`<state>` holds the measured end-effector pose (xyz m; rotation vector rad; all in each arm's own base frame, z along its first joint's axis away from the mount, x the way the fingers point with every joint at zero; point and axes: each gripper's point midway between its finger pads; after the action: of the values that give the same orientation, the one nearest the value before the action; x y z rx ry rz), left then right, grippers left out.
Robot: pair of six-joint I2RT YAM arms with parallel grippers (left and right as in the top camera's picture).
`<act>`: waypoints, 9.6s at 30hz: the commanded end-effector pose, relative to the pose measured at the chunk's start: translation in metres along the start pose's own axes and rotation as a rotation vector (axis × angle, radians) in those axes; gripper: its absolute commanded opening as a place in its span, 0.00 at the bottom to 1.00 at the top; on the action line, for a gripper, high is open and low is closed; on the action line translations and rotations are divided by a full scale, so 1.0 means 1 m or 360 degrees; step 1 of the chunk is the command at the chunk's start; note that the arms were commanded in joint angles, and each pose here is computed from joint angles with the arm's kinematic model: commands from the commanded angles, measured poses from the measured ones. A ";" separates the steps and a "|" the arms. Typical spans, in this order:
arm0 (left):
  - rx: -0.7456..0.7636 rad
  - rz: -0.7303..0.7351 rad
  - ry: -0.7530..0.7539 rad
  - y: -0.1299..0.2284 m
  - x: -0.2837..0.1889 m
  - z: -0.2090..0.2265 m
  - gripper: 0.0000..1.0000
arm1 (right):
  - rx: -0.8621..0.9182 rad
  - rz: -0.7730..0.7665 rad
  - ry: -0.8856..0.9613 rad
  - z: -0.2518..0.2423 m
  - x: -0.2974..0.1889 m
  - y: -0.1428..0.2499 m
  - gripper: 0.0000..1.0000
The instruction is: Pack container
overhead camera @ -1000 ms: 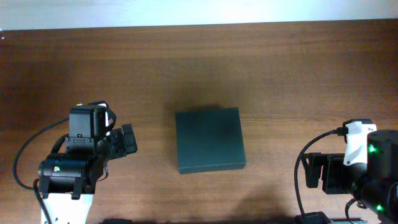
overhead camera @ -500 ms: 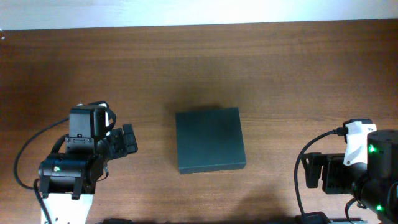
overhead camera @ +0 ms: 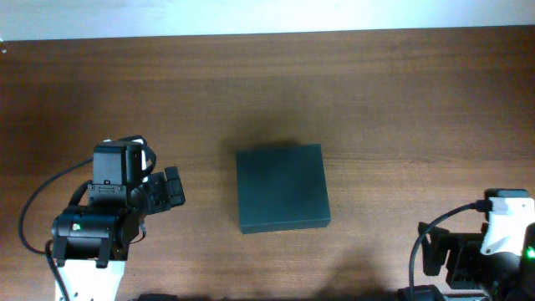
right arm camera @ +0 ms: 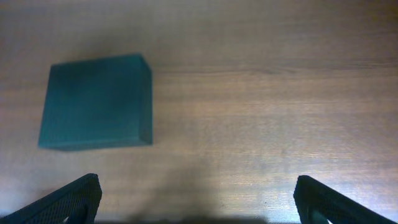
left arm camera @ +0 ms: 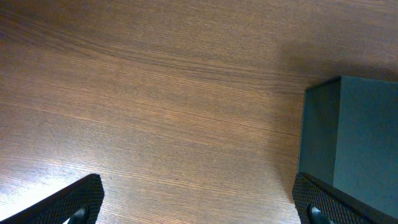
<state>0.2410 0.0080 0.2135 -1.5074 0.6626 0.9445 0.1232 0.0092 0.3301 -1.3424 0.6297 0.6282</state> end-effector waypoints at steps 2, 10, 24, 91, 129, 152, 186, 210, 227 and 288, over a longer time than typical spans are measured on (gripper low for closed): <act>-0.0007 0.0012 0.0009 0.001 0.003 -0.001 0.99 | 0.0099 -0.0182 0.0082 -0.010 -0.005 -0.021 0.99; -0.0007 0.0012 0.0009 0.001 0.003 -0.001 0.99 | 0.0104 -0.0744 0.0035 -0.006 -0.045 -0.064 0.99; -0.0007 0.0011 0.0009 0.001 0.003 -0.001 0.99 | 0.0015 -0.1592 -0.0217 0.009 -0.045 -0.080 0.99; -0.0006 0.0014 0.0009 0.001 0.003 -0.001 0.99 | 0.0039 -0.1878 -0.0254 -0.003 0.120 -0.034 0.99; -0.0006 0.0014 0.0009 0.001 0.003 -0.001 0.99 | 0.0019 -0.1174 -0.0117 -0.015 0.211 0.028 0.99; -0.0006 0.0014 0.0009 0.001 0.003 -0.001 0.99 | 0.0019 -0.1174 -0.0117 -0.015 0.211 0.028 0.99; 0.0148 -0.1055 0.0473 -0.034 -0.062 -0.034 0.99 | 0.0019 -0.1174 -0.0117 -0.015 0.211 0.028 0.99; 0.0178 -0.1959 0.0563 -0.021 -0.046 -0.036 0.99 | 0.0019 -0.1174 -0.0117 -0.015 0.211 0.028 0.99; 0.0166 -0.2087 0.0498 -0.013 -0.050 -0.025 0.99 | 0.0019 -0.1174 -0.0117 -0.015 0.211 0.028 0.99; 0.0374 -0.1524 0.0366 0.030 0.046 -0.029 0.99 | 0.0019 -0.1174 -0.0117 -0.015 0.211 0.028 0.99</act>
<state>0.2454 -0.0201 0.1598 -1.4926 0.1350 -0.0333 0.2462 0.0097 0.1579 -1.4023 0.0406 0.0775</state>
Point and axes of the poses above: each gripper's point midway between its finger pads, its own x axis out along the fingers, its own z axis along the line the jaws close on, y = z × x, and after that the axes turned 1 degree about x, right-handed
